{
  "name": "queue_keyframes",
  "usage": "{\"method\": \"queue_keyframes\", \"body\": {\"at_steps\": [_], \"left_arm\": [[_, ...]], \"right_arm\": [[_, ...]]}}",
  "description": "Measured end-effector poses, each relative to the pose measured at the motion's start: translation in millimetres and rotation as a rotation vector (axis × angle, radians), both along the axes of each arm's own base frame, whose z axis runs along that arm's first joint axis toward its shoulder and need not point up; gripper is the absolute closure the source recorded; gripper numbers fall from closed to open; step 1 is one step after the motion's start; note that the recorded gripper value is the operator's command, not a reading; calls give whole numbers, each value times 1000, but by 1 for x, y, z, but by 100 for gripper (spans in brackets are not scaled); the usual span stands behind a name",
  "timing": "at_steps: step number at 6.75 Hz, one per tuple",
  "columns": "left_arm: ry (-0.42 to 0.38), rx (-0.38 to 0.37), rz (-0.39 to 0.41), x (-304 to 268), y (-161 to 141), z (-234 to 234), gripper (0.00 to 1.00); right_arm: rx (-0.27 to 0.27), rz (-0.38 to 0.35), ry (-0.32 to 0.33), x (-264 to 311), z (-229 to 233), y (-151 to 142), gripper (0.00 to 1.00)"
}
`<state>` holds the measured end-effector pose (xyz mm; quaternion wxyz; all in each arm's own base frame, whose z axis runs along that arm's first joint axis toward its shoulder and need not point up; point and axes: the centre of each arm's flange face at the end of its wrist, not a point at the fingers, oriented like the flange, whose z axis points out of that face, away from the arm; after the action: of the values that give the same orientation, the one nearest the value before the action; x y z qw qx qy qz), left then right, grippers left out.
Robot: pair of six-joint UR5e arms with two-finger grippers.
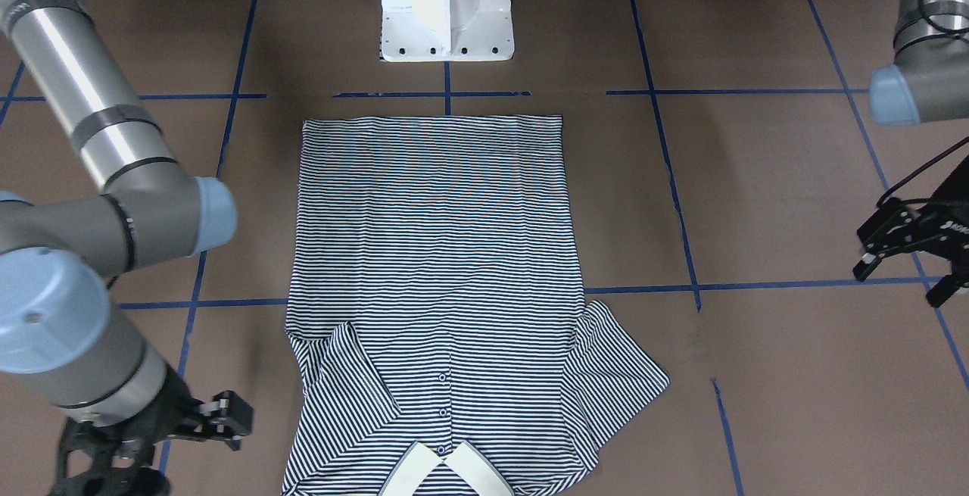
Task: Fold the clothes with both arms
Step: 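Raise the right gripper away while the left gripper approaches the other sleeve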
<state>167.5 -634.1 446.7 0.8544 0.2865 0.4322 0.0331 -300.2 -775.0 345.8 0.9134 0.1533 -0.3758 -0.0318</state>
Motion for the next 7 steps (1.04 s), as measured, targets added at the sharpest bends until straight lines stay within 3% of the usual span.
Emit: {"method": "queue_keyframes", "body": {"at_steps": [2, 3, 5, 7], "left_arm": [[30, -126, -113, 106, -30, -22, 22], [31, -153, -140, 161, -37, -35, 24], [16, -175, -150, 233, -41, -47, 36], [1, -183, -160, 261, -44, -41, 41]], "right_arm": [[55, -58, -51, 76, 74, 15, 0], [64, -63, -56, 86, 87, 19, 0], [63, -65, -54, 89, 98, 23, 0], [61, -64, -52, 90, 102, 25, 0]]}}
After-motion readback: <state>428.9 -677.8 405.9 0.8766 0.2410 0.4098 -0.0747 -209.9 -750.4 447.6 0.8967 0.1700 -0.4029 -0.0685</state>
